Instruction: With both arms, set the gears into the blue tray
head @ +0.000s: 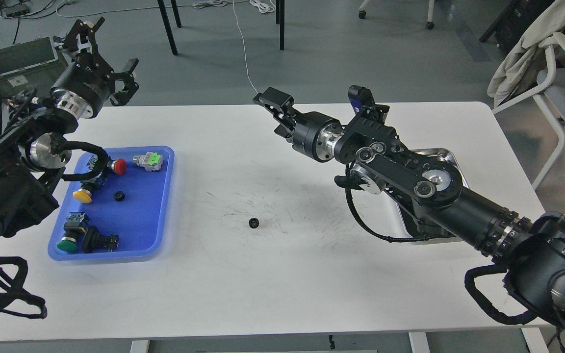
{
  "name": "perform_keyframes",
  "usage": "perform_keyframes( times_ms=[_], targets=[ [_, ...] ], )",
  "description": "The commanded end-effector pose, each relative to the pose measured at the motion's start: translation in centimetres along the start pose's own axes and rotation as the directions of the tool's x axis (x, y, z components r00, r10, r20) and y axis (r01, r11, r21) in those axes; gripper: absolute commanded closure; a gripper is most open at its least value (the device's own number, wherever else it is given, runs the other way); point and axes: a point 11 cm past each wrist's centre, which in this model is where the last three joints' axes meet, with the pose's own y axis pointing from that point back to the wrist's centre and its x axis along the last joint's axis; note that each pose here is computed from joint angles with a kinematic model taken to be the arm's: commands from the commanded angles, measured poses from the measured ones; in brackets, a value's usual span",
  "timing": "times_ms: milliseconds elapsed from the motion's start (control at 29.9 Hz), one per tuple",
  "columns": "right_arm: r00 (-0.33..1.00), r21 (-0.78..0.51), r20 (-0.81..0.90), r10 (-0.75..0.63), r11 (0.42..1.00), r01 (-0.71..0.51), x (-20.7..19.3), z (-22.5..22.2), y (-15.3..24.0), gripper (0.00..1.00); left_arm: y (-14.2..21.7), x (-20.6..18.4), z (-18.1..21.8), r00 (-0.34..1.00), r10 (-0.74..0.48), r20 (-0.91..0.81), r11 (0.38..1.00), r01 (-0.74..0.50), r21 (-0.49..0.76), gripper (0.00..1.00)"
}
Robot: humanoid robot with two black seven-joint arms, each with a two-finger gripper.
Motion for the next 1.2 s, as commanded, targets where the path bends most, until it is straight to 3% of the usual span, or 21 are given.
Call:
perform_keyframes(
  times_ms=[0,167,301,435,602,869,1003,1170],
  targets=[
    [0.972,0.045,0.217,0.089,0.994,-0.101,6.0,-0.8,2.5,0.07,-0.5,-3.4,0.4,0.966,-0.176,0.189,0.982,0.158,0.107,0.02],
    [0.893,0.075,0.411,0.181,0.970,-0.231,13.9,-0.7,7.4,0.07,2.0,-9.9,0.5,0.773,-0.451,0.445,0.892,0.367,0.266,0.02],
    [0.800,0.115,0.568,0.193,0.944,-0.309,18.4,0.5,11.8,0.07,4.9,-14.4,-0.5,0.559,-0.601,0.571,0.798,0.450,0.400,0.02],
    [0.703,0.134,0.684,0.195,0.914,-0.383,21.3,2.7,15.8,0.07,7.7,-17.8,-2.4,0.281,-0.674,0.683,0.709,0.506,0.491,0.02],
    [0.584,0.113,0.785,0.206,0.880,-0.462,23.5,6.7,19.5,0.07,11.0,-19.5,-6.7,-0.061,-0.686,0.725,0.614,0.486,0.622,0.02],
    [0.513,0.058,0.821,0.251,0.857,-0.513,24.9,12.4,22.4,0.07,11.4,-20.8,-12.3,-0.427,-0.524,0.737,0.669,0.328,0.667,0.02],
    [0.511,0.054,0.821,0.256,0.855,-0.516,24.8,12.7,22.6,0.06,12.1,-19.6,-16.3,-0.492,-0.532,0.689,0.665,0.262,0.700,0.04],
    [0.511,0.045,0.819,0.263,0.857,-0.513,24.7,12.9,22.5,0.06,12.3,-18.5,-19.2,-0.445,-0.558,0.700,0.681,0.236,0.693,0.05]
  ],
)
